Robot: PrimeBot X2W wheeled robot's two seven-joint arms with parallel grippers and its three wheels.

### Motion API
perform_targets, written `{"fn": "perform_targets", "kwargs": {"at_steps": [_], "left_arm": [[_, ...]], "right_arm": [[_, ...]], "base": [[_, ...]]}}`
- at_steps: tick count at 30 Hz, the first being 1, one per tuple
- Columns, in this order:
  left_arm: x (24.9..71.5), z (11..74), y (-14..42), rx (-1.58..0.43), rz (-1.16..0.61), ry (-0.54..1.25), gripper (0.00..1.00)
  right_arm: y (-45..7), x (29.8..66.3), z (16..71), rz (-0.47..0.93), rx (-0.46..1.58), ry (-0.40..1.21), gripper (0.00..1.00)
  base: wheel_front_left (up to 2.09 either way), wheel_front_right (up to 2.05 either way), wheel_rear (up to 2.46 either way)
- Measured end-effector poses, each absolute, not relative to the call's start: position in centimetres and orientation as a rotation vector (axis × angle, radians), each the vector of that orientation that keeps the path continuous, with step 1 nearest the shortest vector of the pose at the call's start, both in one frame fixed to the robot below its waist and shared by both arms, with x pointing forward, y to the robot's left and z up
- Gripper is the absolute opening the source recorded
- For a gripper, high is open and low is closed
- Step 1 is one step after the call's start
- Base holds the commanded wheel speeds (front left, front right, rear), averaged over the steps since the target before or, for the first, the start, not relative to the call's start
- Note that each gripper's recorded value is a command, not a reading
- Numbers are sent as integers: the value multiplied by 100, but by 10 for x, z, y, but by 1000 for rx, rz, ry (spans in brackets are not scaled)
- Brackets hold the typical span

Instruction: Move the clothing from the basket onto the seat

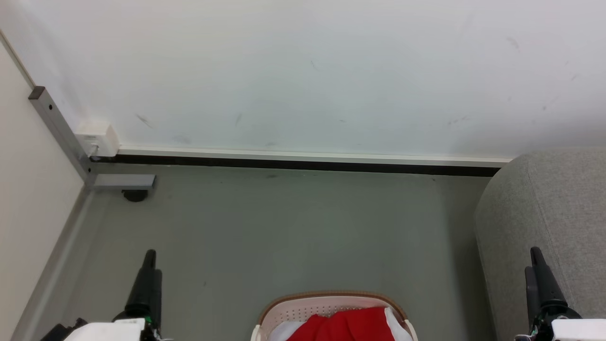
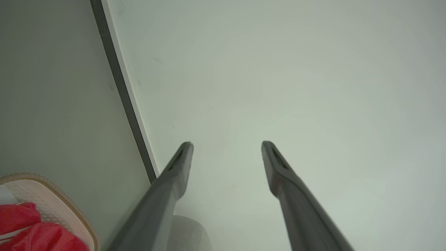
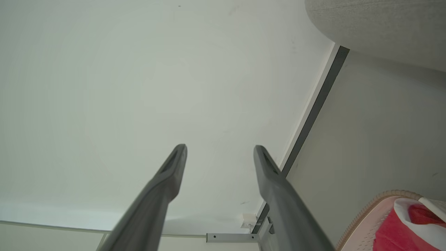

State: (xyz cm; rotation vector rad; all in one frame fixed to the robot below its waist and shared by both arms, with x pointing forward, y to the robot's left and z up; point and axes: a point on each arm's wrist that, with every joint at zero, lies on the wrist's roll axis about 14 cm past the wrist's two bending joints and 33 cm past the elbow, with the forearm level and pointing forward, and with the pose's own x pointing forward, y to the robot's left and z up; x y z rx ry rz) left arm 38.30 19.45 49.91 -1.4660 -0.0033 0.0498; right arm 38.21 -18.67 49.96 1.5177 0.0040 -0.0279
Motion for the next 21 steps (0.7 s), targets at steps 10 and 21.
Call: {"fn": "perform_targets", "kwargs": {"at_steps": [10,21], "left_arm": [[386,513,194,-1293,26,-44,100],[388,526,190,-1031,-3,-74,100]], "right_arm": [[-183,383,509,-5,1350,-19,100],[-178,382,517,20,1138,-39,100]], "base": [[0,0,0],[0,0,0]]}}
